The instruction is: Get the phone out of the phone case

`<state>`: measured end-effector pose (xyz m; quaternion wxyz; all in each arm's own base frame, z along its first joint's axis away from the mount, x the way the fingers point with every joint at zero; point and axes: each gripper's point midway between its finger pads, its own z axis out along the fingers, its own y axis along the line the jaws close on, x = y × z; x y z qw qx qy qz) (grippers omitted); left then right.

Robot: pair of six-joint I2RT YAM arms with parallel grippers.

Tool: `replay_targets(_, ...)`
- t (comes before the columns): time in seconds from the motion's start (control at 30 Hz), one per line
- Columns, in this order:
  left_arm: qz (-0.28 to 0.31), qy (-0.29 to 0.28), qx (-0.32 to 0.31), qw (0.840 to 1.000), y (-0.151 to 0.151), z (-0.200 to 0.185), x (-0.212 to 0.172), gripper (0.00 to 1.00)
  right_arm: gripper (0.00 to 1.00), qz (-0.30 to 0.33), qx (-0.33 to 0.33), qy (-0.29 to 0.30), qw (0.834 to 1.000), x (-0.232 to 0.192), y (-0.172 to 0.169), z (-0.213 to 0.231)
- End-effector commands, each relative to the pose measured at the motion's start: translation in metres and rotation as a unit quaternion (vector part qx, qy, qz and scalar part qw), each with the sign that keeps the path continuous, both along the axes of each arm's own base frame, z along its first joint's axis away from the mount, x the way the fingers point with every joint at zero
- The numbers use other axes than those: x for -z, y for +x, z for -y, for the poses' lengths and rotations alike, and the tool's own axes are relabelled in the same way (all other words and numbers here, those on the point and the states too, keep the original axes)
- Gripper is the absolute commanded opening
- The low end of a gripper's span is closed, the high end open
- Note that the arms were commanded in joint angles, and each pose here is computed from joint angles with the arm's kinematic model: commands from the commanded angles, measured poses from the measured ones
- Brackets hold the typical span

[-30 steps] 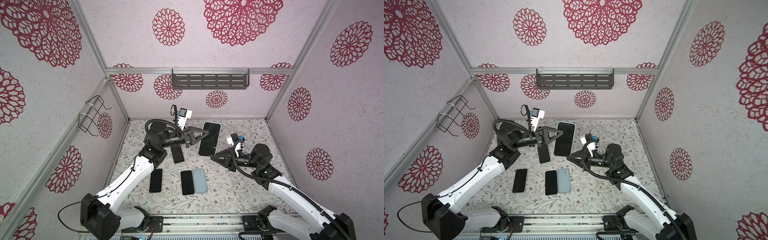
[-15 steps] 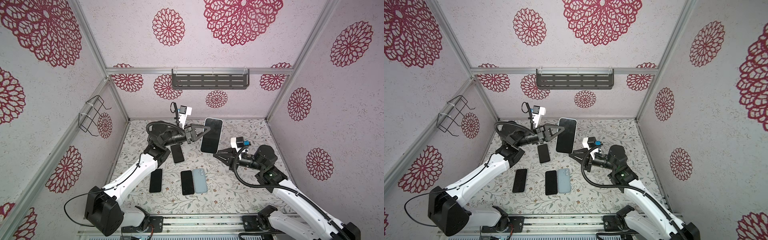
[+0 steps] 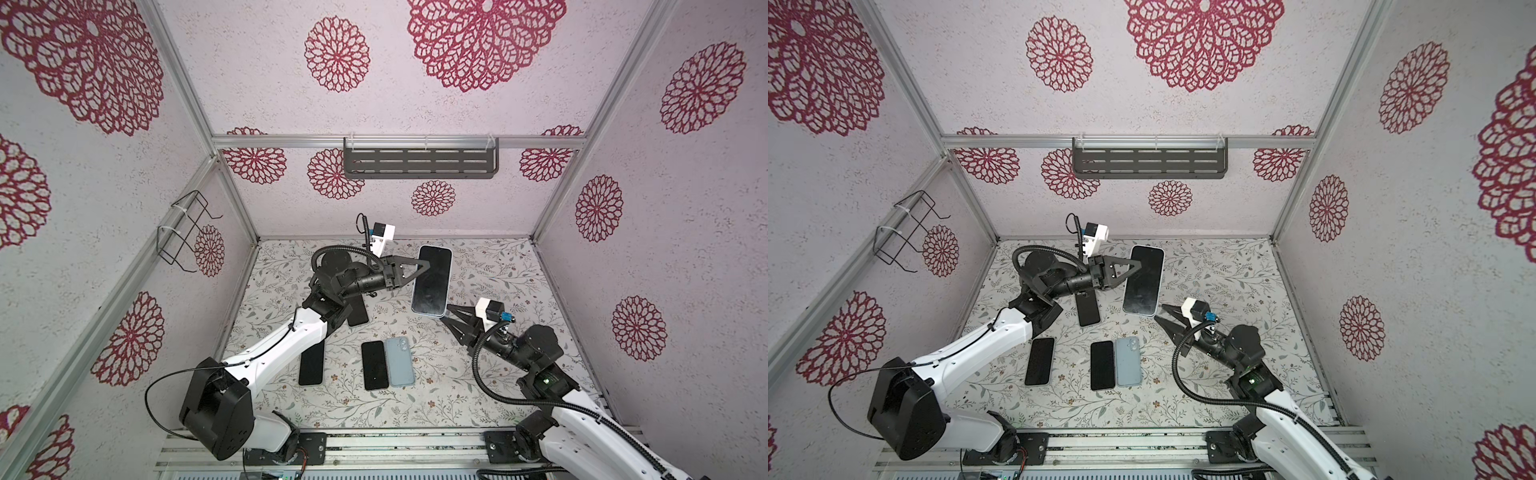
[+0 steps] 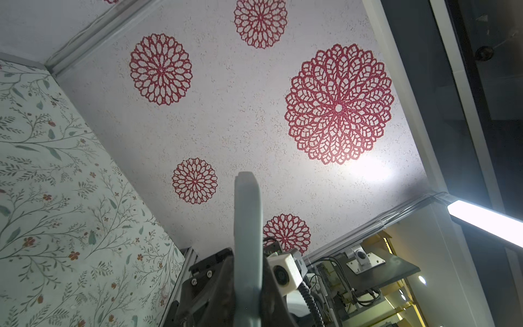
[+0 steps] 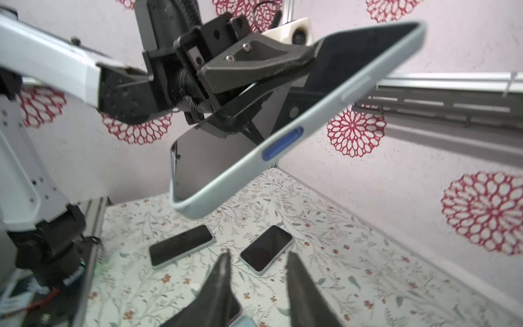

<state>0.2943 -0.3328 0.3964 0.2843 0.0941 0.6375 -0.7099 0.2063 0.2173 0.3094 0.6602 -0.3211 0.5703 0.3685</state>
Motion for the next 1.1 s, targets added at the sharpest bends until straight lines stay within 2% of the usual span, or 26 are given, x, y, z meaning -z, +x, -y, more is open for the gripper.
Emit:
replay_targets(0.0,0.048,-0.063,-0.046,0.996,-0.001,-0.022,-0.043,0.0,0.6,-0.046,0.022,0.103,0.993,-0.024,0.0,0.016)
replay_targets(0.07,0.039,-0.078,-0.059,0.994,0.004,-0.025,-0.045,0.0,0.66,-0.099,0.027,0.155,0.983,-0.03,0.005,0.022)
replay_targets(0.13,0.034,-0.092,-0.059,0.993,0.004,-0.024,-0.048,0.0,0.68,-0.144,0.023,0.189,0.971,-0.036,0.009,0.023)
replay_targets(0.23,0.035,-0.089,-0.047,0.994,0.0,-0.019,-0.05,0.0,0.68,-0.178,-0.033,0.217,0.959,-0.056,0.003,0.013)
replay_targets(0.47,0.051,-0.042,-0.054,0.996,-0.005,-0.018,-0.037,0.0,0.65,-0.184,-0.111,0.192,0.958,-0.073,-0.013,-0.007)
replay_targets(0.67,0.086,-0.004,-0.063,0.994,-0.011,-0.02,-0.036,0.0,0.56,-0.194,-0.156,0.157,0.956,-0.072,-0.02,-0.022)
replay_targets(0.8,0.094,-0.003,-0.062,0.994,-0.014,-0.021,-0.037,0.0,0.49,-0.201,-0.163,0.149,0.955,-0.07,-0.019,-0.025)
replay_targets(1.07,0.102,-0.005,-0.059,0.993,-0.017,-0.022,-0.041,0.0,0.45,-0.214,-0.163,0.143,0.952,-0.061,-0.017,-0.028)
